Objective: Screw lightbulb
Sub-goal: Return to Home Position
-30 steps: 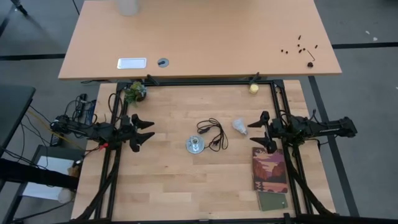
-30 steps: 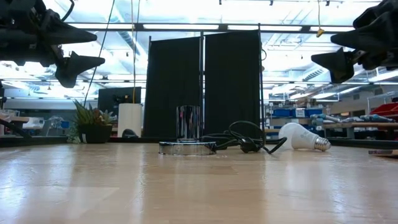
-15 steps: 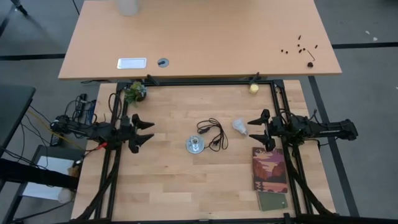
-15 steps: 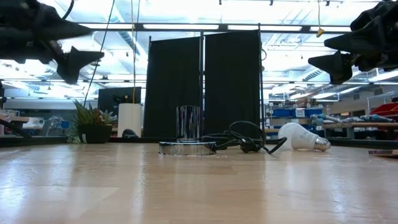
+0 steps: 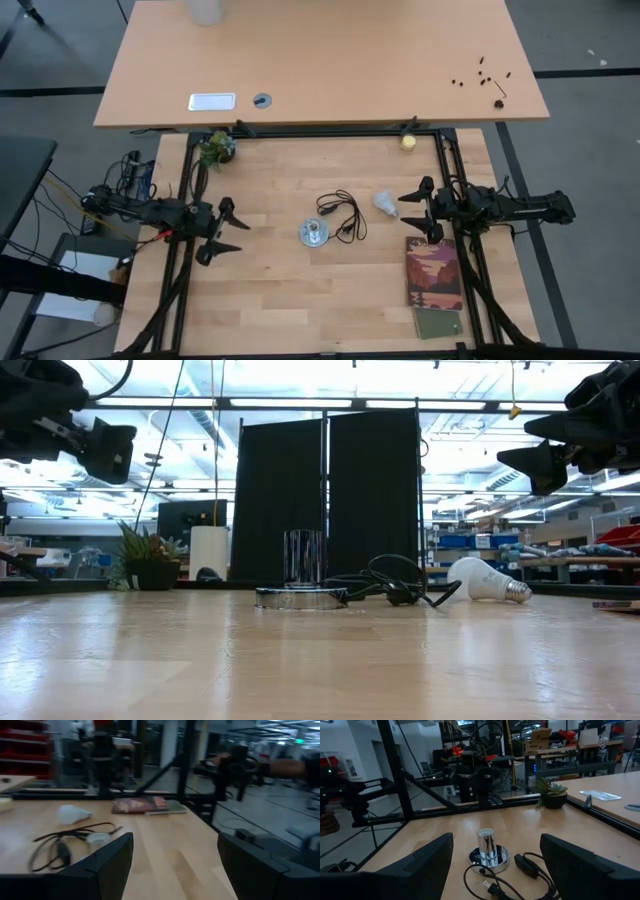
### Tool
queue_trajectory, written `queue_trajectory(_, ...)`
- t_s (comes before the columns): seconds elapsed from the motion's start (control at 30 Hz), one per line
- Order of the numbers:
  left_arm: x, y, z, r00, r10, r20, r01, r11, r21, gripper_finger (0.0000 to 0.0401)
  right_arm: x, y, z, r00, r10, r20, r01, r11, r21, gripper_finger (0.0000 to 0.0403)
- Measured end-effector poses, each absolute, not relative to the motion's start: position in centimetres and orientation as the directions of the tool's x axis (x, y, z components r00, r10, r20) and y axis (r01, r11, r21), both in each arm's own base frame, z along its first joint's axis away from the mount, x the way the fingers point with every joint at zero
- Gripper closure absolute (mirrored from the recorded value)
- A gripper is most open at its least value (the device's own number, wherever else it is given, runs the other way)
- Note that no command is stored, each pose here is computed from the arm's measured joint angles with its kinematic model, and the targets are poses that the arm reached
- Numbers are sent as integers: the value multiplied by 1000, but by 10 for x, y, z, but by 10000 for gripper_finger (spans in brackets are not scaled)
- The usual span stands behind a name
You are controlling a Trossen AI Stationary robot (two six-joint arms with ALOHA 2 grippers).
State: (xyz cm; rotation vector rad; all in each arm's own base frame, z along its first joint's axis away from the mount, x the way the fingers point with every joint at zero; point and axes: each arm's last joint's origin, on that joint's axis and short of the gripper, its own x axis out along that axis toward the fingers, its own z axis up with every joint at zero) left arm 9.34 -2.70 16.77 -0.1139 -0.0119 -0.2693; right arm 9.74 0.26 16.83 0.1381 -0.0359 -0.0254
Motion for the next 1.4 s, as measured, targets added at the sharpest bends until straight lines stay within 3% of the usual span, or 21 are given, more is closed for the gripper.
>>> queue_trajectory(0.2, 93, -30, 168, 935, -354, 31, 355, 929, -103, 107, 98, 3, 168, 999, -28, 29, 24, 990, 138, 95)
queue_trajectory(1.4, 93, -29, 169, 941, -335, 39, 338, 935, -107, 107, 98, 3, 168, 1000, -3, 26, 0, 994, 106, 95)
